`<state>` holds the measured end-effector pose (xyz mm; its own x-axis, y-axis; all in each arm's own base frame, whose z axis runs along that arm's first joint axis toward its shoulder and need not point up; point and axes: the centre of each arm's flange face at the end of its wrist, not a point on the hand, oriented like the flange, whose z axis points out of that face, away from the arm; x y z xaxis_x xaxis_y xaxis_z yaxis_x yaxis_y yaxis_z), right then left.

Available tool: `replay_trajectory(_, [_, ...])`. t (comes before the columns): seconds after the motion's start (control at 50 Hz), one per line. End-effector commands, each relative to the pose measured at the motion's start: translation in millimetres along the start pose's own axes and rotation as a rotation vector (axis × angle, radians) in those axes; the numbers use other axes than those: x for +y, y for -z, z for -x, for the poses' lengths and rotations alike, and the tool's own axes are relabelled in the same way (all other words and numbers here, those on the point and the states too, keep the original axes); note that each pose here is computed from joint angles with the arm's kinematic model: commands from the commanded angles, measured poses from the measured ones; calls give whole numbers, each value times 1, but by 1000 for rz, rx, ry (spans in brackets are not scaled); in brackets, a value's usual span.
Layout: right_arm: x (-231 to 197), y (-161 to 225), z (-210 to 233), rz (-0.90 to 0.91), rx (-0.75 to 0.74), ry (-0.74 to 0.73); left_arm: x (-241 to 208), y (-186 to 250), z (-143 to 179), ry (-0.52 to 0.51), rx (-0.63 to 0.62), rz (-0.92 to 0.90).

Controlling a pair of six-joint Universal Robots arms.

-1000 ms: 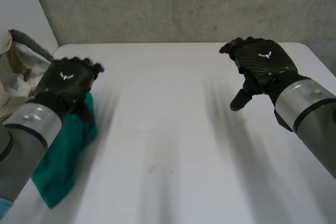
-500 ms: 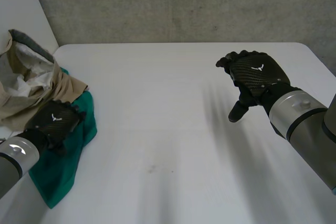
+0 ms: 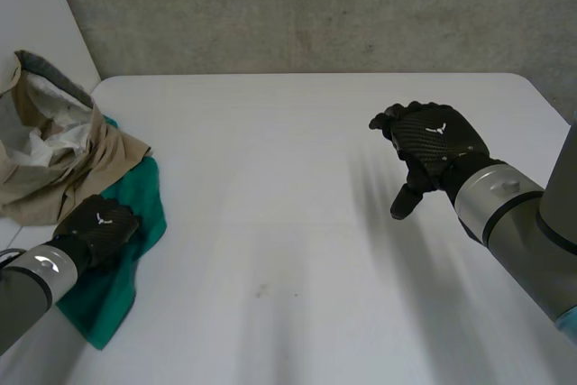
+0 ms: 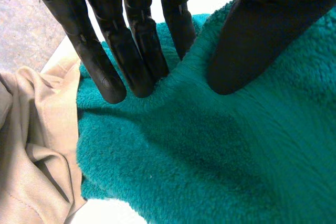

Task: Fold the laundry.

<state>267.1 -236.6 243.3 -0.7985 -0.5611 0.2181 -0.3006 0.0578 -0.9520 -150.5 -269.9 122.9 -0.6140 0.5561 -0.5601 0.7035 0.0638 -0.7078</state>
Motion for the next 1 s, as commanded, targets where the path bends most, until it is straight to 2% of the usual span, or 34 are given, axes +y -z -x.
replay_trajectory(0.02, [-6, -4, -7, -18, 18, 1, -31, -10, 8, -35, -107, -91])
replay_trajectory(0.12, [-15, -10, -25, -47, 70, -2, -94, -5, 1, 59, -174, -263])
replay_trajectory(0.14, [-16, -12, -34, -47, 93, -6, -113, 0, 1, 122, -188, -318])
replay_trajectory(0.2, [-17, -15, -48, -49, 132, -12, -144, 8, -3, 213, -185, -411])
replay_trajectory(0.22, [-17, -16, -57, -50, 154, -17, -161, 12, -9, 269, -167, -464])
replay_trajectory(0.28, [-18, -18, -69, -54, 186, -21, -188, 23, -27, 338, -101, -542])
replay_trajectory(0.38, [-22, -20, -85, -66, 225, -22, -227, 42, -93, 456, 102, -631])
replay_trajectory(0.5, [-23, -20, -89, -69, 237, -23, -239, 47, -139, 532, 242, -639])
replay_trajectory(0.62, [-23, -20, -88, -66, 233, -25, -227, 35, -164, 473, 268, -581])
replay_trajectory(0.72, [-23, -20, -86, -65, 225, -22, -217, 25, -157, 377, 175, -539])
replay_trajectory(0.78, [-23, -21, -82, -68, 199, -16, -203, 8, -129, 335, 51, -480])
replay_trajectory(0.9, [-16, -17, -67, -7, 85, 30, -180, -2, -87, 344, -70, -389])
replay_trajectory(1.0, [6, -5, -43, 154, -49, 94, -148, -7, -62, 347, -125, -279])
